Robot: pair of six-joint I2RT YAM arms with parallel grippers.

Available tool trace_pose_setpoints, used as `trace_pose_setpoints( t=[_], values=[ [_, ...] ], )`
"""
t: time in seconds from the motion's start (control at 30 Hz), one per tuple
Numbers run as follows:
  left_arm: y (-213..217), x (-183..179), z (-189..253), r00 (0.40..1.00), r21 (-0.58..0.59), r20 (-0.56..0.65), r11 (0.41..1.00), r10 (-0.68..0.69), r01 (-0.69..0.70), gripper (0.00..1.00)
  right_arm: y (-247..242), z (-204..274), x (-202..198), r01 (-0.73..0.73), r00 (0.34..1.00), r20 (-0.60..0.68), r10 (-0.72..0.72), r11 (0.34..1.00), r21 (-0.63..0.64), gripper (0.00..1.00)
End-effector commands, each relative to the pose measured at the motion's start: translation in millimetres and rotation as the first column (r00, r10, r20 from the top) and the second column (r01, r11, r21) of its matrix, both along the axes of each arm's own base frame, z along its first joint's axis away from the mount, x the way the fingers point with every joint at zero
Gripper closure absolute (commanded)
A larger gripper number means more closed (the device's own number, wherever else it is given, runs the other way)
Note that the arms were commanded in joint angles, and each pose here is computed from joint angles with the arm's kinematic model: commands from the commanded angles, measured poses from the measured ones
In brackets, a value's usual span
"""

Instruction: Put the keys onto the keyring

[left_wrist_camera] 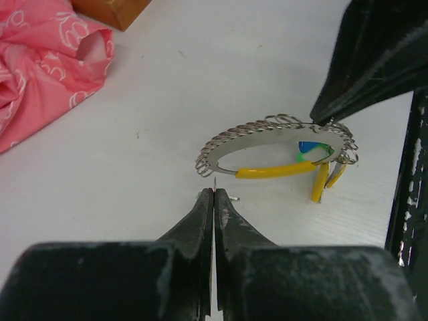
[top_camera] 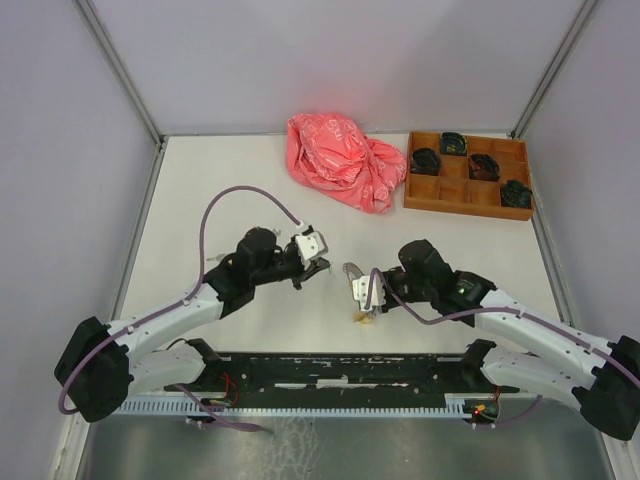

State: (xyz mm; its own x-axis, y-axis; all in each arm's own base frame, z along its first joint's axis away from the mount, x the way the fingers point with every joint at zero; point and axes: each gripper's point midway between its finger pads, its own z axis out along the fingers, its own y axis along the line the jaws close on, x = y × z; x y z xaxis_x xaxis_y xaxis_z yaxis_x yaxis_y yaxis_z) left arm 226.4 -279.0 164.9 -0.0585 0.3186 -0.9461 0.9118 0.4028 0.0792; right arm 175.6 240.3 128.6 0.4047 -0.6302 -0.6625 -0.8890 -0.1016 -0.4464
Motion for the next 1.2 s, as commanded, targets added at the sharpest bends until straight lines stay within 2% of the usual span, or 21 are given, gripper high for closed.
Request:
trace_pose_setpoints(
  t=[0.0,0.3,0.43,0.57,1.17],
  values=[
    [-17.9,-18.0,9.0,0.956,0.034,0.207,0.978,-0.209,0.206,0.97,10.5,24.4,13.7,0.044,0.997,0.059,-0.050,0.993,0.111,0.99],
    [-33.9,-39.0,4.0,0.869,0.094,0.384,0.949,-0.312,0.300,0.97,15.4,29.7,13.8,0.036,0.996,0.070,-0.048,0.987,0.158,0.99],
    [-40.9,-42.3,0.4,0.840,0.135,0.427,0.942,-0.334,0.306,0.97,17.2,31.1,11.8,0.022,0.997,0.073,-0.035,0.985,0.171,0.99],
    [-47.2,-44.8,5.1,0.824,0.114,0.459,0.942,-0.331,0.315,0.97,18.3,30.8,9.5,0.003,0.997,0.076,-0.016,0.985,0.171,0.99],
    [-59.2,-54.9,0.4,0.825,0.094,0.425,0.925,-0.373,0.369,0.97,16.3,29.8,11.6,0.009,0.995,0.096,-0.025,0.986,0.168,0.99]
  ],
)
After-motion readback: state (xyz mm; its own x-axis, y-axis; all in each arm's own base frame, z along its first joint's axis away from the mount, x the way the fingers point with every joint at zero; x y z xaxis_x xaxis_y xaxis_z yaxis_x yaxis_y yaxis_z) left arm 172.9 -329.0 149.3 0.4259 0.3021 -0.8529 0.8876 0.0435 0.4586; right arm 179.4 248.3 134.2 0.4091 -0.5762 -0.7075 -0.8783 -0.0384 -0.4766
